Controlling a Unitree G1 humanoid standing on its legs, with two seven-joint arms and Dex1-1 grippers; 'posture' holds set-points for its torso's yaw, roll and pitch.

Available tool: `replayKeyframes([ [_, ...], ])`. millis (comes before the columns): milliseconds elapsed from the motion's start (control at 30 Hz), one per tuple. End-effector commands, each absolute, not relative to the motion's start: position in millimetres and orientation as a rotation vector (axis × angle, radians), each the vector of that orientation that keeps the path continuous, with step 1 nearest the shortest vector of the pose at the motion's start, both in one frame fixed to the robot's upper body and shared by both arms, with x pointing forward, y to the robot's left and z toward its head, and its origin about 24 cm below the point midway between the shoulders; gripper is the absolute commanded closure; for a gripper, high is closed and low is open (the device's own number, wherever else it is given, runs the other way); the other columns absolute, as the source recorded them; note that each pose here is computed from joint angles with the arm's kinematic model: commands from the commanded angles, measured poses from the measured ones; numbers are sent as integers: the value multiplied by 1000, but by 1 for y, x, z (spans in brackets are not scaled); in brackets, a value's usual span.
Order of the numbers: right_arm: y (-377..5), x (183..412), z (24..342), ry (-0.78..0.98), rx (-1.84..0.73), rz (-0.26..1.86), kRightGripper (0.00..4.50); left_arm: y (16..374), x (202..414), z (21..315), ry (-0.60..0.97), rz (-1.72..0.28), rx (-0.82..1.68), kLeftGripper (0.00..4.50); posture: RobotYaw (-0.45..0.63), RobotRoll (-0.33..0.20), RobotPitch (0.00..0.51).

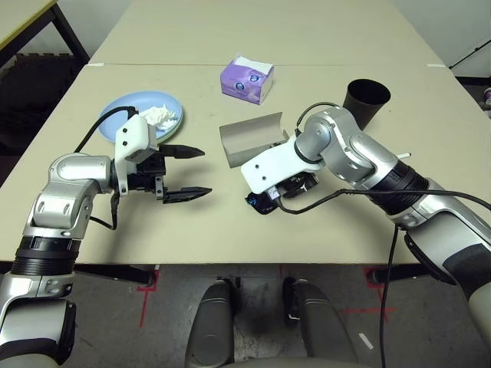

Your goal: Organize and tidy the items on the table.

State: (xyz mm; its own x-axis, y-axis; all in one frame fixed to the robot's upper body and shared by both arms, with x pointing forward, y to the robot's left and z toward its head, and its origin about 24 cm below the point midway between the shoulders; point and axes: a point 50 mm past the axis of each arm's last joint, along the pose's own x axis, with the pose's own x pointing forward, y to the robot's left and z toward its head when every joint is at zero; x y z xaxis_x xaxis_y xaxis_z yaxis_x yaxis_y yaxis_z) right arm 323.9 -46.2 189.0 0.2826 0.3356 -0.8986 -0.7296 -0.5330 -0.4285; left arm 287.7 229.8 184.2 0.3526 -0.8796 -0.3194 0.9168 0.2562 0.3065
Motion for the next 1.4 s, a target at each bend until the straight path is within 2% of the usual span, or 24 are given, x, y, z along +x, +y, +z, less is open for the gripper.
replayKeyframes([
  [33,-48,324,184,381,-1615,1435,2761,232,284,186,89,-1227,493,0,80,0,169],
  [133,-47,324,184,378,-1614,1434,3920,232,285,186,89,-1226,493,0,80,0,169],
  [167,-47,324,185,378,-1613,1434,4122,232,285,186,89,-1226,494,0,79,0,169],
  [500,-49,329,194,364,-1601,1413,4130,232,286,185,90,-1228,492,0,73,0,165],
  [967,-56,332,246,322,-1568,1376,4130,234,289,184,91,-1226,494,0,63,0,148],
  [1100,-52,340,259,289,-1532,1316,4130,235,290,184,92,-1225,494,0,59,0,146],
  [1400,-39,359,247,230,-1447,1202,4130,236,292,185,98,-1222,492,0,62,0,145],
])
